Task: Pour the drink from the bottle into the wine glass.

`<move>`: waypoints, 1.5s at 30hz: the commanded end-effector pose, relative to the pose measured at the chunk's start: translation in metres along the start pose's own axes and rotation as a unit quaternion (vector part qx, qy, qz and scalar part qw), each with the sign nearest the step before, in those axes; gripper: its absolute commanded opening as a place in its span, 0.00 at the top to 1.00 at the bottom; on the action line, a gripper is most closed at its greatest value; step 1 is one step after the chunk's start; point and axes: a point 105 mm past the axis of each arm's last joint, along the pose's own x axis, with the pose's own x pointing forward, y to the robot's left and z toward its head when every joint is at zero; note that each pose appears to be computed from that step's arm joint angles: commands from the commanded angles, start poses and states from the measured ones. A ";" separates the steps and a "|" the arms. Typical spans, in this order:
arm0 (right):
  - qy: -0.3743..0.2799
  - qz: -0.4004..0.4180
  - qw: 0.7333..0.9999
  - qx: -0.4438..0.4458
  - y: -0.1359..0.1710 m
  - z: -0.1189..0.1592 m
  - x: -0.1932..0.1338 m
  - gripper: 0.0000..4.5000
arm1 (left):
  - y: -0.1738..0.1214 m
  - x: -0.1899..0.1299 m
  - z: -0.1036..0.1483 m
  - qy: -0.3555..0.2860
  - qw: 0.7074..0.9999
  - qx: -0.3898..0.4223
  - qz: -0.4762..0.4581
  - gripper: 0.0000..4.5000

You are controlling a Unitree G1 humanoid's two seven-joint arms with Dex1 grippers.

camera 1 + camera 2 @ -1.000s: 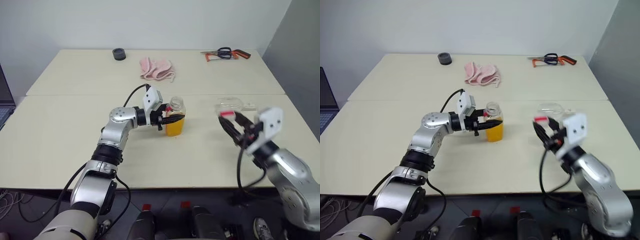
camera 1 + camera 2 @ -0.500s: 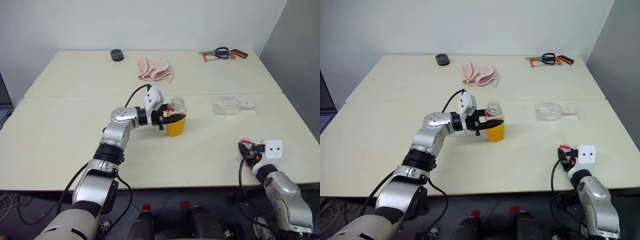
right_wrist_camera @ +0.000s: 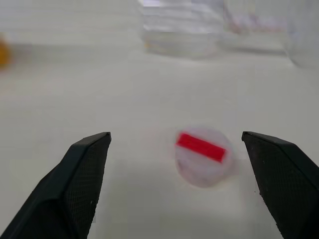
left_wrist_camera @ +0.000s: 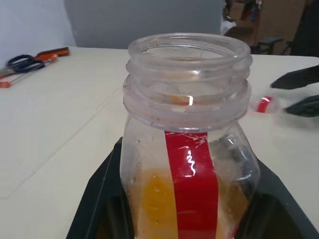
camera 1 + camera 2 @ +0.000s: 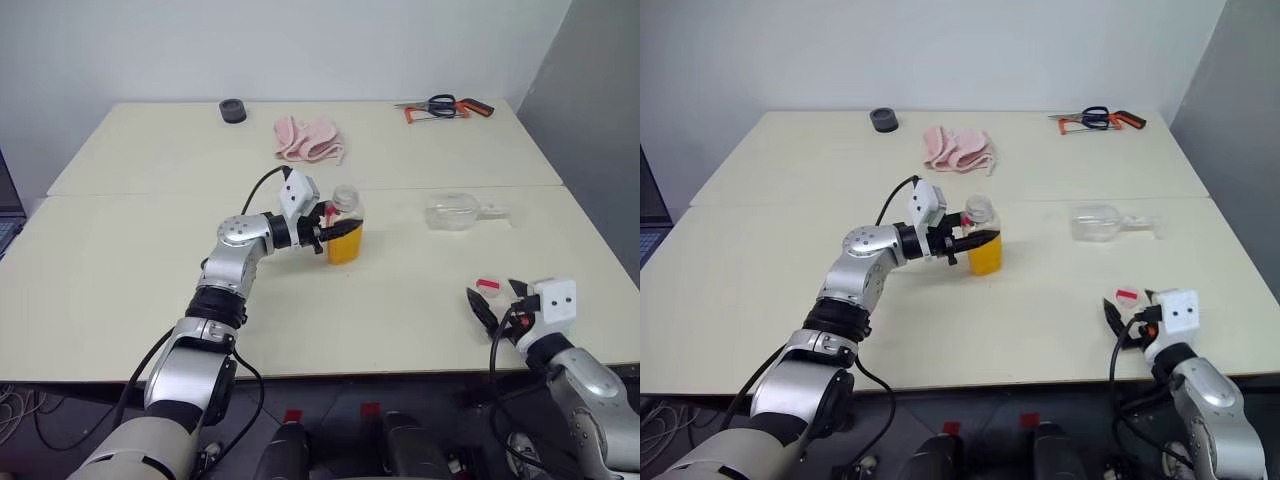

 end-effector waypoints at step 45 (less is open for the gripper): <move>-0.053 0.246 0.966 -0.060 0.139 0.074 0.102 0.00 | 0.117 -0.109 -0.026 0.025 0.915 -0.029 0.401 0.01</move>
